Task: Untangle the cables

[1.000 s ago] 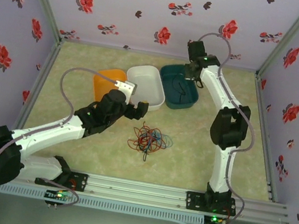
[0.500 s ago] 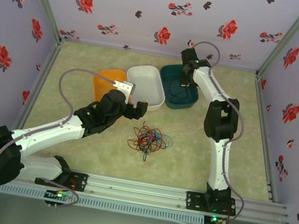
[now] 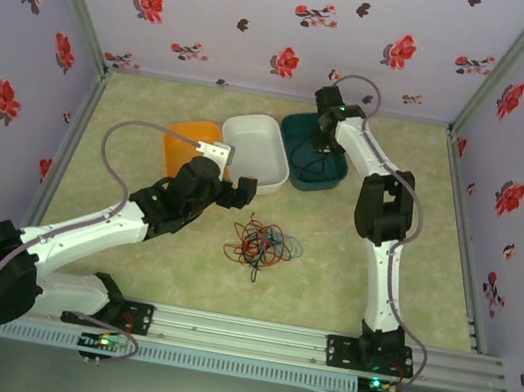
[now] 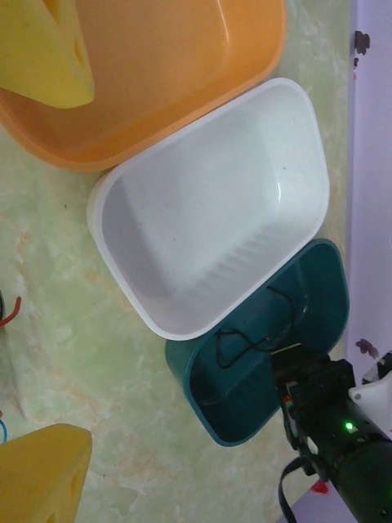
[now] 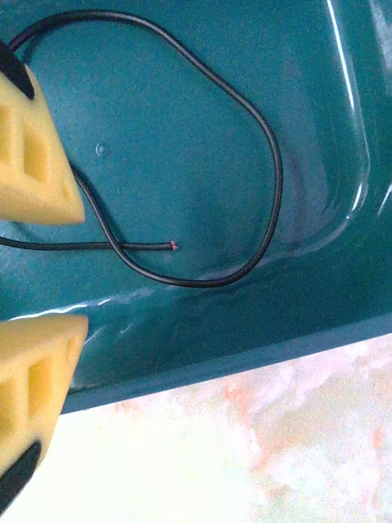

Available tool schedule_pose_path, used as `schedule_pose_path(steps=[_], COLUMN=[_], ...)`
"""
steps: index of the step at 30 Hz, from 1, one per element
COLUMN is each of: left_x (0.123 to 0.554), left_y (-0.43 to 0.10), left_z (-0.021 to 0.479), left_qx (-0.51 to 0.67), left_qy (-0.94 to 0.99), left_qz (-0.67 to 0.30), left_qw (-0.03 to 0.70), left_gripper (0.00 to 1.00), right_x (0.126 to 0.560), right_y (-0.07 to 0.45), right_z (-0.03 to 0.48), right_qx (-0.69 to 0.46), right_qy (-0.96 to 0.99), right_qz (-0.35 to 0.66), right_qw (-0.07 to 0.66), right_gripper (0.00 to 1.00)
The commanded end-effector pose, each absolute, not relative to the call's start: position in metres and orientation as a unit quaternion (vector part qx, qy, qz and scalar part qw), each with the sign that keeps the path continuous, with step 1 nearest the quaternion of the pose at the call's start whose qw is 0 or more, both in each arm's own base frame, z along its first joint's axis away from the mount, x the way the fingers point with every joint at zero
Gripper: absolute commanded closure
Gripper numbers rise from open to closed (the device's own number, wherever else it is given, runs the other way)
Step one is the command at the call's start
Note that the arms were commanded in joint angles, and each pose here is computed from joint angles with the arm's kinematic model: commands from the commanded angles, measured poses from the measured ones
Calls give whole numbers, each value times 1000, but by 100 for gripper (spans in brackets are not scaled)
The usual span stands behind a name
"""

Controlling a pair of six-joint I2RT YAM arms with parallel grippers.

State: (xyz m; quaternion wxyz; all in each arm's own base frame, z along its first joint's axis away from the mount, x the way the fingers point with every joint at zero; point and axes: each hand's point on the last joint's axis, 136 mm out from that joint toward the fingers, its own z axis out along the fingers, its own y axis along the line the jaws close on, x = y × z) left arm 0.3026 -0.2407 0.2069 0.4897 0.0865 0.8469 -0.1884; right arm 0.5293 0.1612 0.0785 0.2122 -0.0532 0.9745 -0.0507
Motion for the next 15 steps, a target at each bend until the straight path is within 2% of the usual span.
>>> schedule_pose_path(steps=[1, 4, 9, 15], left_x=[304, 305, 306, 299], left_y=[-227, -224, -217, -217], left_z=[207, 206, 200, 182], left_qx=[59, 47, 31, 33], left_qy=[852, 853, 859, 880], left_qz=[-177, -177, -176, -180], left_qw=[490, 488, 480, 439], left_gripper=[0, 0, 0, 0], right_x=[531, 526, 507, 454], right_y=[161, 159, 160, 171], right_z=[114, 130, 159, 184], right_qx=[-51, -45, -30, -23], right_qy=[969, 966, 961, 955], right_qz=[-41, -36, -10, 39], right_qw=[240, 252, 275, 294], right_gripper=[60, 56, 55, 56])
